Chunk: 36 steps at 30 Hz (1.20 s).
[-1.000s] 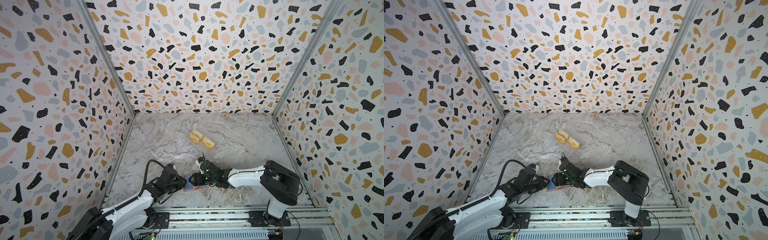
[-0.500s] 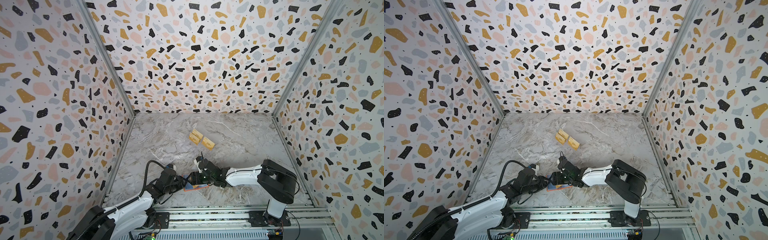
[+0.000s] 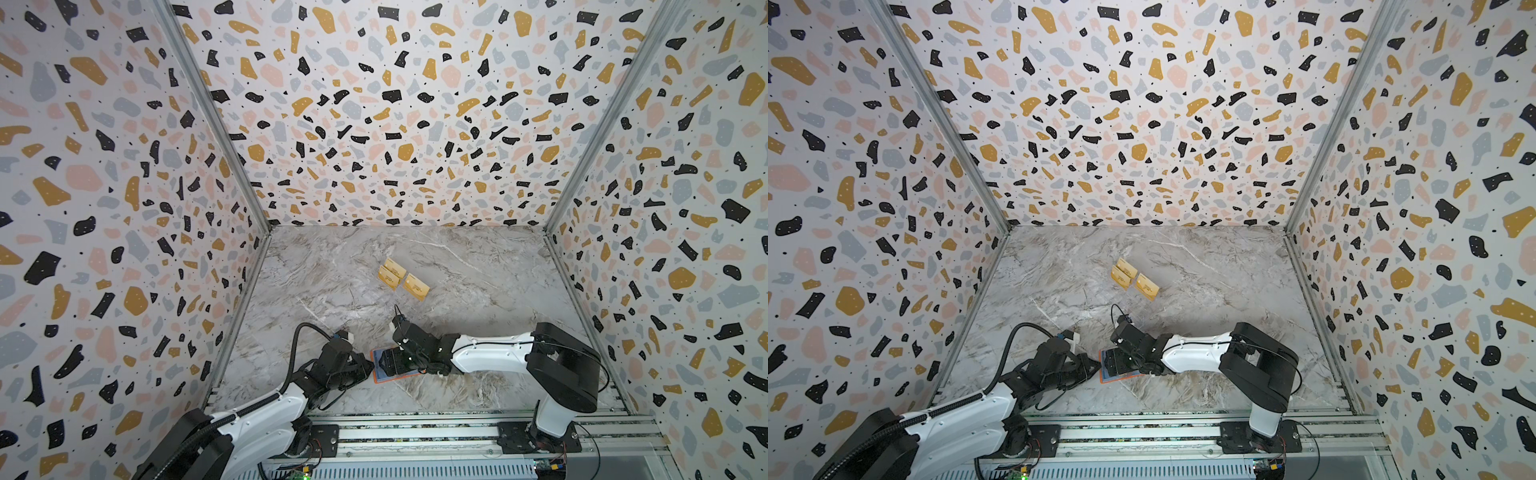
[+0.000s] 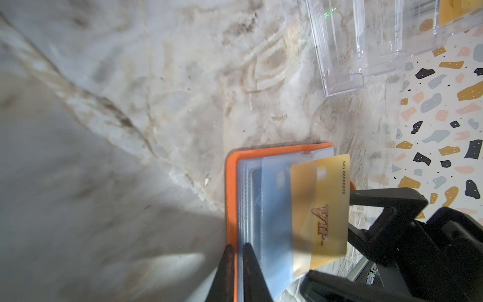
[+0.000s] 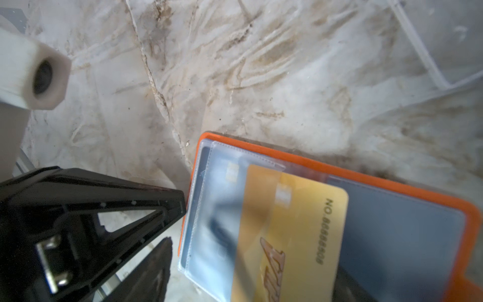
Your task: Put the credit cards into the card holder
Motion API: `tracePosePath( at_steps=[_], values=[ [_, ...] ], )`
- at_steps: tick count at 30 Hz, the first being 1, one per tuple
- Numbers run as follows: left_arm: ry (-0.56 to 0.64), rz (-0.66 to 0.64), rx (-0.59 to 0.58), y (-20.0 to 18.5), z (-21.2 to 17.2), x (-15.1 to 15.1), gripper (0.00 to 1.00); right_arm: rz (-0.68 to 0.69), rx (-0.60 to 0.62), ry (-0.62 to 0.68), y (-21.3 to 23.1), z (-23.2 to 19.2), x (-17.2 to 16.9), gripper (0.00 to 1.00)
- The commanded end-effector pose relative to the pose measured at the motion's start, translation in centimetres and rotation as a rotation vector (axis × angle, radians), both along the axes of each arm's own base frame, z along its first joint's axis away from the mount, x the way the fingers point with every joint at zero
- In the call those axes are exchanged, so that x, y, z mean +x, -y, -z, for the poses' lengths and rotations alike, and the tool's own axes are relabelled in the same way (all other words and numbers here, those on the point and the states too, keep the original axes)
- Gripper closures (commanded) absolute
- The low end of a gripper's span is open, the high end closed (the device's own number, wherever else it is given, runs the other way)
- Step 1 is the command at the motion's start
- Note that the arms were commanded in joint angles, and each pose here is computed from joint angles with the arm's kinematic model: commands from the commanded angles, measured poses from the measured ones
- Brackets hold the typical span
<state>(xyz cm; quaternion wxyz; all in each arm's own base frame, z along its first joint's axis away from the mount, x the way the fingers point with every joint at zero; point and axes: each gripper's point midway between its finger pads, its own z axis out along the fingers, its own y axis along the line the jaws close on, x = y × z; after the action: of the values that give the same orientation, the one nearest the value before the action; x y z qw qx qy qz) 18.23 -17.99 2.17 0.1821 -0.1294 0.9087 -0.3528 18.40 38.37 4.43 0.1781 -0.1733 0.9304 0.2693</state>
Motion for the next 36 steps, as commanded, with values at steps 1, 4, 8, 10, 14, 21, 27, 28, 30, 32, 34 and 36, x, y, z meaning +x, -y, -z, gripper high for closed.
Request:
tracePosePath(
  at_steps=[1,4,8,10,14,21,27,28,30,32,34,36],
  values=[
    [0.003,0.004,-0.007,0.1,0.1,-0.1,0.88,0.009,-0.097,0.018,2.4,0.0,0.1,0.19],
    [0.002,0.006,-0.005,0.1,0.1,-0.1,0.88,0.002,-0.101,0.022,2.7,-0.1,0.3,0.17],
    [0.0,0.014,0.005,0.2,0.0,0.0,0.87,-0.032,-0.123,-0.012,2.7,0.9,-0.1,0.16],
    [0.003,0.017,0.002,0.3,-0.1,0.1,0.87,-0.033,-0.113,-0.007,2.7,0.7,-0.1,0.16],
    [0.006,0.026,-0.001,0.5,-0.4,0.1,0.87,-0.017,-0.093,0.034,3.0,-1.0,0.4,0.16],
    [0.011,0.045,0.006,0.8,-0.8,0.4,0.85,-0.005,-0.108,0.047,4.3,-1.6,1.0,0.15],
    [0.008,0.066,0.012,1.2,-1.1,0.6,0.82,-0.001,-0.117,0.045,4.6,-1.6,0.9,0.15],
    [0.008,0.068,0.011,1.3,-1.1,0.6,0.82,-0.005,-0.113,0.042,4.6,-1.7,0.8,0.16],
    [0.013,0.075,0.007,1.5,-1.2,0.6,0.8,-0.017,-0.122,0.023,4.5,-1.2,0.5,0.16],
    [0.011,0.079,0.011,1.6,-1.1,0.7,0.8,-0.033,-0.124,0.001,4.4,-0.7,0.1,0.16],
    [0.003,0.082,0.015,1.7,-0.8,0.7,0.8,-0.039,-0.121,-0.019,4.1,-0.3,-0.2,0.17],
    [-0.001,0.085,0.015,1.7,-0.5,0.6,0.81,-0.045,-0.11,-0.039,3.8,0.0,-0.6,0.17]
  ],
)
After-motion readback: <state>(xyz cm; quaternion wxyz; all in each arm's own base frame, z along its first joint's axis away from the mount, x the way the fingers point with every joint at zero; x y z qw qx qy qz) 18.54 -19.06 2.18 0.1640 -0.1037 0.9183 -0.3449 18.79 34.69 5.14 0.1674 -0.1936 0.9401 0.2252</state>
